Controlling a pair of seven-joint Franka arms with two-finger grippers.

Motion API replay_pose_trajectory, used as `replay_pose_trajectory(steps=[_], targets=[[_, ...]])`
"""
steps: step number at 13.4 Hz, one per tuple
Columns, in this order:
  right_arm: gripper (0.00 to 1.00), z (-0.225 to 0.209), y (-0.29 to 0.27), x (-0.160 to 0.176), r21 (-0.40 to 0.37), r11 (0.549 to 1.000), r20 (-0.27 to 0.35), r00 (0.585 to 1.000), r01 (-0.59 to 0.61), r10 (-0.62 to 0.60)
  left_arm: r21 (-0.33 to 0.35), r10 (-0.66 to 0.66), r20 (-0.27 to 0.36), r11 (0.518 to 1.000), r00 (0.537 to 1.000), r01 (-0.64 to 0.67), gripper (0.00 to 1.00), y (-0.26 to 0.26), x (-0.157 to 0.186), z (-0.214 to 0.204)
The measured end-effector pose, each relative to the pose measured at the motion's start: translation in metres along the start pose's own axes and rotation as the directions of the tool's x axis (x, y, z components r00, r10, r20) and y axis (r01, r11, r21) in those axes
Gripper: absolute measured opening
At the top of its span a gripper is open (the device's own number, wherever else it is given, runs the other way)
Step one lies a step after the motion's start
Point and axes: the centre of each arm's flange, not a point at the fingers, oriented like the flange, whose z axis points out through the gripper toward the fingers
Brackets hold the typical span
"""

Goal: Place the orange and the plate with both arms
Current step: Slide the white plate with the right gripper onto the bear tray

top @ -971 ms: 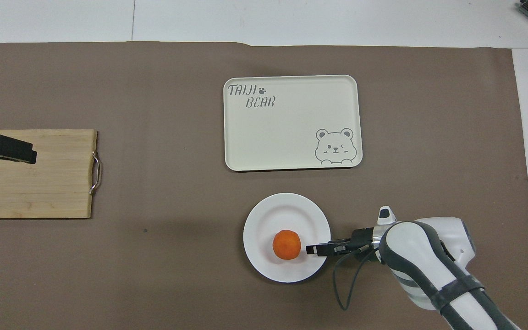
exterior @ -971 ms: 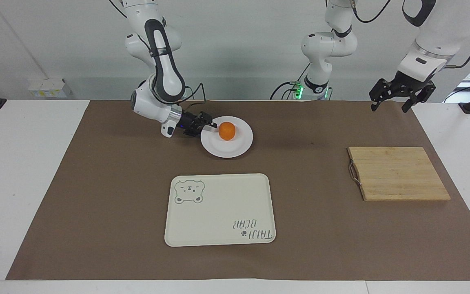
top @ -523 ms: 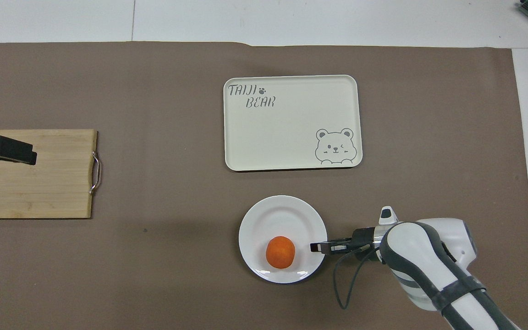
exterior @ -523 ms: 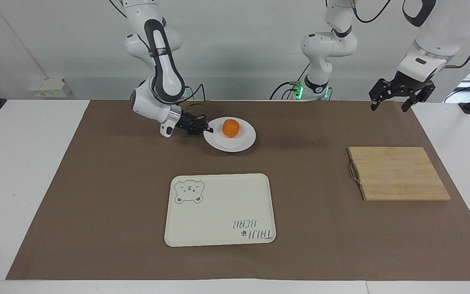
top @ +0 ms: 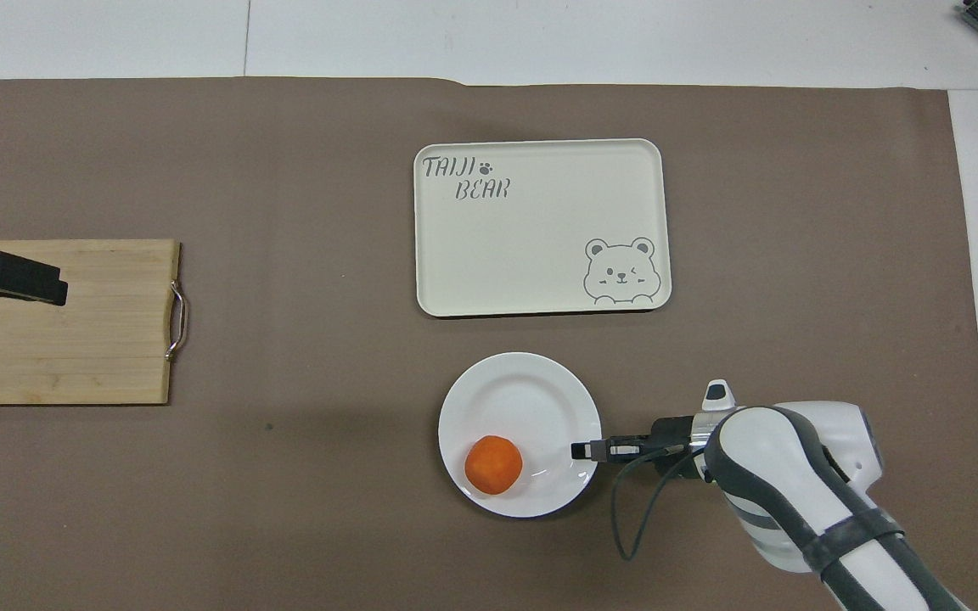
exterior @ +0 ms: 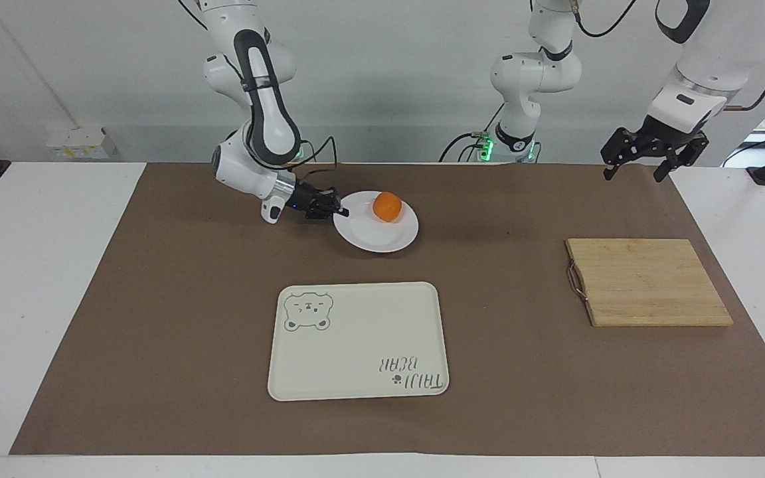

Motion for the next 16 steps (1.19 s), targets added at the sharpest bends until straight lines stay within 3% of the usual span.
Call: replay_pose_trajectory(steps=[9,16], targets=[[0.06,-0.002,-0.031,0.029,0.144,0.988,-0.017,0.998,-0.06,0.063,0.0,0.0,0.0,1.0,1.0,0.0,1.0,0.0,0.0,0.0],[0.06,-0.023,-0.049,0.098,0.175,0.976,-0.084,0.985,-0.133,0.149,0.0,0.0,0.0,1.0,1.0,0.0,1.0,0.0,0.0,0.0]])
